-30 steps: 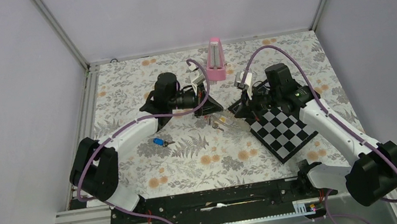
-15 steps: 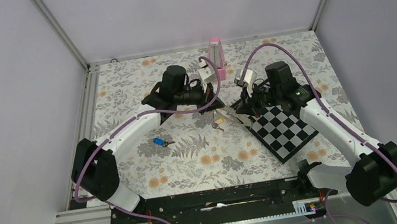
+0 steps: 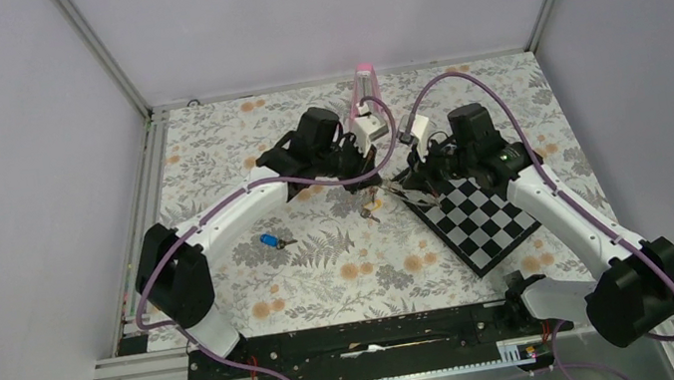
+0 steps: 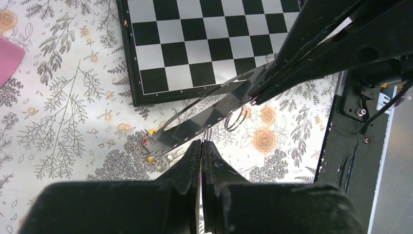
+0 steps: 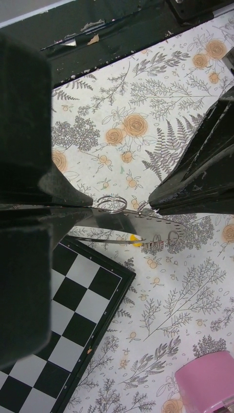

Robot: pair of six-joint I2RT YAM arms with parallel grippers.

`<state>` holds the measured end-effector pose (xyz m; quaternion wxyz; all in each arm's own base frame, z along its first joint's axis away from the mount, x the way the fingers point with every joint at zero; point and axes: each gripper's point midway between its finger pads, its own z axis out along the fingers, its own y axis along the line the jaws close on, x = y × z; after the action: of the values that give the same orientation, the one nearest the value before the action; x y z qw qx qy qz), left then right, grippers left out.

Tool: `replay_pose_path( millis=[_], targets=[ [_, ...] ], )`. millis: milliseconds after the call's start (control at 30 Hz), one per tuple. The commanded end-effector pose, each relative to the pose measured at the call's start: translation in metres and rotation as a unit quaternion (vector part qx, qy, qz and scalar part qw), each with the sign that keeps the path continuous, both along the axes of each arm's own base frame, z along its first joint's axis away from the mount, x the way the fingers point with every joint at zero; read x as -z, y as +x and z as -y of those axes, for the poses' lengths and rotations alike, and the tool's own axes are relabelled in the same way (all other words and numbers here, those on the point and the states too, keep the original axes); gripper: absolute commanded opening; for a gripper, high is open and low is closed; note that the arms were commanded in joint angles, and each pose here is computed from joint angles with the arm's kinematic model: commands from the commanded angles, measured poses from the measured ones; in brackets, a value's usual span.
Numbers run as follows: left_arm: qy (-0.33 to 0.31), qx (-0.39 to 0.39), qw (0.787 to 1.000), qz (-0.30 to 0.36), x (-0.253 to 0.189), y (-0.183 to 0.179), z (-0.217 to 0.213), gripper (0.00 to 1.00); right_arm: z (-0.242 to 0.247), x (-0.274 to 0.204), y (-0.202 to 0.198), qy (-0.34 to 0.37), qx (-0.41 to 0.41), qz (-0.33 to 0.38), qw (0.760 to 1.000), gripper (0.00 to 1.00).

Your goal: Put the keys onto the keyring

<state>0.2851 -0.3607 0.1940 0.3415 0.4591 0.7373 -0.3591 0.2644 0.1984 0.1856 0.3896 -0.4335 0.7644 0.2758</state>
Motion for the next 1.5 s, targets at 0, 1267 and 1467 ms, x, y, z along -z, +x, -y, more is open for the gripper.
replay_pose_path(
  millis=[0, 1267, 1467],
  targets=[
    [0.014, -0.022, 1.0, 0.018, -0.01, 0.011, -0.002, 0.0, -0.005, -0.027, 0.016, 0.013, 0.011, 0.043, 0.999, 0.0],
    [0.062, -0.083, 0.995, -0.001, 0.004, 0.031, 0.007, 0.0, -0.007, -0.017, 0.017, 0.009, 0.018, 0.035, 0.999, 0.0],
    [0.064, -0.078, 0.995, 0.006, 0.004, 0.029, 0.006, 0.0, -0.006, -0.011, 0.014, 0.007, 0.013, 0.035, 0.999, 0.0]
  ],
)
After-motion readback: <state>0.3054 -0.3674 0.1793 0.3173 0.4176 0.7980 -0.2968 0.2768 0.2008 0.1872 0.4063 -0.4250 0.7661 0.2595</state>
